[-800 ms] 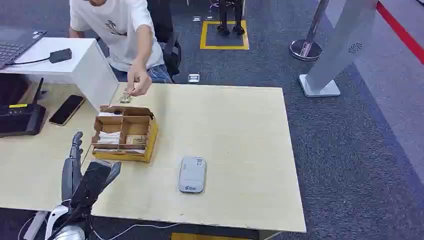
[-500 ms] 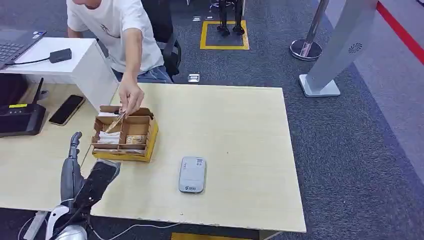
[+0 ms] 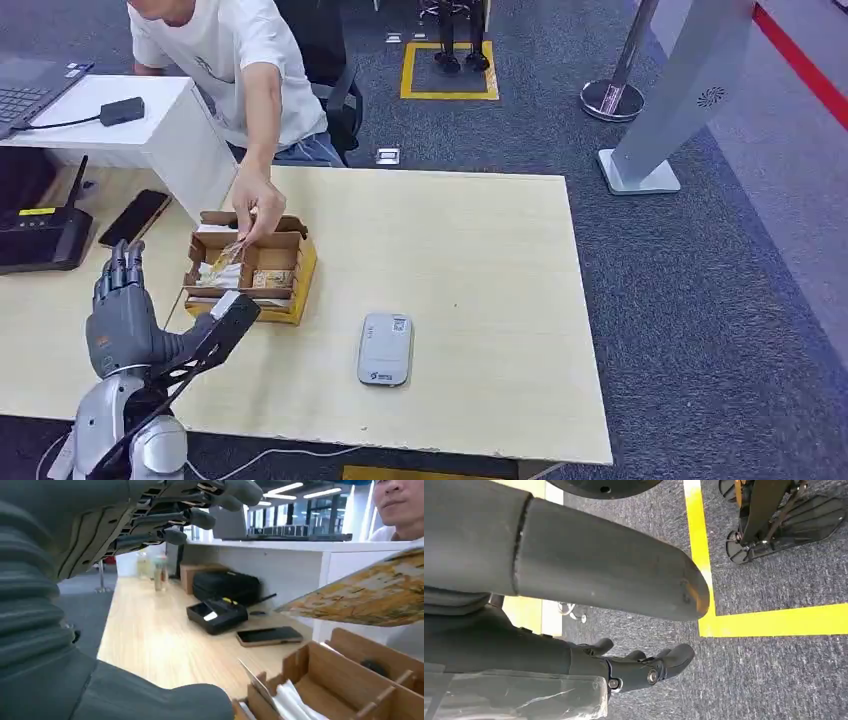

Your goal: Pass the card to the sensor for recognition and then transmit it.

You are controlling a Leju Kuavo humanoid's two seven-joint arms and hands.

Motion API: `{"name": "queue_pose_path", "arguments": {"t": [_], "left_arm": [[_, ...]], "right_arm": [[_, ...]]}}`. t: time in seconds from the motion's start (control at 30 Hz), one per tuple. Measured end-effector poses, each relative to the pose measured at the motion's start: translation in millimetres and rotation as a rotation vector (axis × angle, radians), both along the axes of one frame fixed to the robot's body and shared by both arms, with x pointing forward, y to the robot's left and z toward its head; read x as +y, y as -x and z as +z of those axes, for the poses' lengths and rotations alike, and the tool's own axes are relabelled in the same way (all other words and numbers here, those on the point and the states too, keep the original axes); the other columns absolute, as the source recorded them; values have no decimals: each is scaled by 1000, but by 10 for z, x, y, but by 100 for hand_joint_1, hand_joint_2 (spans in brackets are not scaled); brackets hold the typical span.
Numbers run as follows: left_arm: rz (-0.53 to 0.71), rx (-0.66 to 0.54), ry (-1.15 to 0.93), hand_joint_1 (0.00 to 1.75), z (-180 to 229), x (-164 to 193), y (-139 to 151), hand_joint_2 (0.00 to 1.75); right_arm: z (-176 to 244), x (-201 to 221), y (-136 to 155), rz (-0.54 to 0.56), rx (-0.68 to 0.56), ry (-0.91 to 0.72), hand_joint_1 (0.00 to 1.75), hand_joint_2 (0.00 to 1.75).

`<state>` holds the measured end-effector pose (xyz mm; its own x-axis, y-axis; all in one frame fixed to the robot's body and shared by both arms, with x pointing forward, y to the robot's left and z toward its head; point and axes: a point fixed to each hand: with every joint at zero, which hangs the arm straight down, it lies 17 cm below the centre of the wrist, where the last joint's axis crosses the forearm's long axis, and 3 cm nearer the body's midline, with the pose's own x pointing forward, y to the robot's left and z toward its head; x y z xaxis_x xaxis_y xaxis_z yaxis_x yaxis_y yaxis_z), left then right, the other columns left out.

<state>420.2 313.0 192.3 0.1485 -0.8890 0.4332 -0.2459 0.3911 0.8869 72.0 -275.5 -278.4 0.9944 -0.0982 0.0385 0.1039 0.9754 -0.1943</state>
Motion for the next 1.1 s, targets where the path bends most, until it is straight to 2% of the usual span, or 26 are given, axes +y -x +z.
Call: {"name": "queue_pose_path", "arguments": {"t": [0.67, 0.7, 1.1], "left_arm": [[0, -8, -53, 0, 98, -17, -60, 175], [-2, -10, -50, 175, 101, -20, -60, 175], [-29, -35, -34, 175, 152, -93, -74, 175]], "right_arm": [[0, 15, -16, 7, -7, -5, 0, 0], [0, 17, -15, 8, -7, -6, 0, 0], [0, 19, -21, 20, -9, -5, 0, 0]]}}
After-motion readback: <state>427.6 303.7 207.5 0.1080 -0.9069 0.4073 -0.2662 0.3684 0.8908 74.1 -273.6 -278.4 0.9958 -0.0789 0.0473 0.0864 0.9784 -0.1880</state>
